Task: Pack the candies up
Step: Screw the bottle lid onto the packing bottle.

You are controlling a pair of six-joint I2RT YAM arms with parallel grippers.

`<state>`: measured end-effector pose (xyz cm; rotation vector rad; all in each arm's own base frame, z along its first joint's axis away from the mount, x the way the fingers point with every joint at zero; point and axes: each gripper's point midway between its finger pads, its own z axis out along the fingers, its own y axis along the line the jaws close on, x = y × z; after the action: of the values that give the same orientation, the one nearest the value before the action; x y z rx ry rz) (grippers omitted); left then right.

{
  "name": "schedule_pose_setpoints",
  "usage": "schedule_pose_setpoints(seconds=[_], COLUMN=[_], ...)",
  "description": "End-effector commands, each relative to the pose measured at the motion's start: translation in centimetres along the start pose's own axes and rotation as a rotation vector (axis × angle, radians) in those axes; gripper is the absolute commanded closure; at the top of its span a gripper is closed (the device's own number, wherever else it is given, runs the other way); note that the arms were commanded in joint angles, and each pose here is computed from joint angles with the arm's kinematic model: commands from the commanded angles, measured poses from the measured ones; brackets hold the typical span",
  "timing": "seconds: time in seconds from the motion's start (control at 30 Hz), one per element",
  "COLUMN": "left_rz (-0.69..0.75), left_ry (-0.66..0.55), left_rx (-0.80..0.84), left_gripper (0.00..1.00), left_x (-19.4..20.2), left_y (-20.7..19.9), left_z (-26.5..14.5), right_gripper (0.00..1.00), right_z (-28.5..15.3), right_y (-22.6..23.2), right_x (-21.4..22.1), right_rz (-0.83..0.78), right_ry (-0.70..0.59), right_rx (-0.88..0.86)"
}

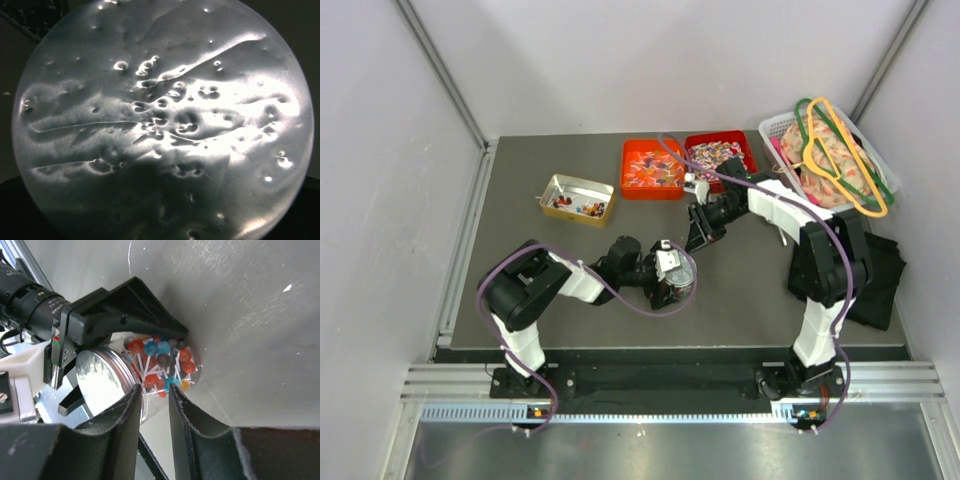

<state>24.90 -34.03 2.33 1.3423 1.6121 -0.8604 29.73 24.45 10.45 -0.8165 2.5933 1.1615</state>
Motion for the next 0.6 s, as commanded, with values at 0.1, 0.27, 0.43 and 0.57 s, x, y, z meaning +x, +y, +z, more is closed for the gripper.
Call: schedule_pose_setpoints(seconds=[0.1, 0.27, 0.43, 0.57], left_rz=[0.007, 0.008, 0.007, 0.005], left_ry=[-0.041, -0.042, -0.042, -0.04], left_rx=[-0.025, -0.025, -0.025, -0.023], left_gripper=[0.01, 0.01, 0.01, 0.01], left_x=[-1.7, -1.8, -1.8, -1.7], left_y=[0.8, 0.8, 0.8, 0.7], left_z=[0.3, 0.3, 0.3, 0.3], right_gripper=[0.72, 0.71, 0.68, 0.67], right_z=[-1.0, -1.5, -2.3, -2.4], right_y=[1.6, 1.4, 1.9, 2.9], right_x=[-0.5, -1.2, -2.2, -2.2], right_rz=[-0.069, -0.078, -0.097, -0.099], right_ry=[-0.035, -0.057, -0.076, -0.072], right_rx=[0.004, 0.047, 0.049, 0.006])
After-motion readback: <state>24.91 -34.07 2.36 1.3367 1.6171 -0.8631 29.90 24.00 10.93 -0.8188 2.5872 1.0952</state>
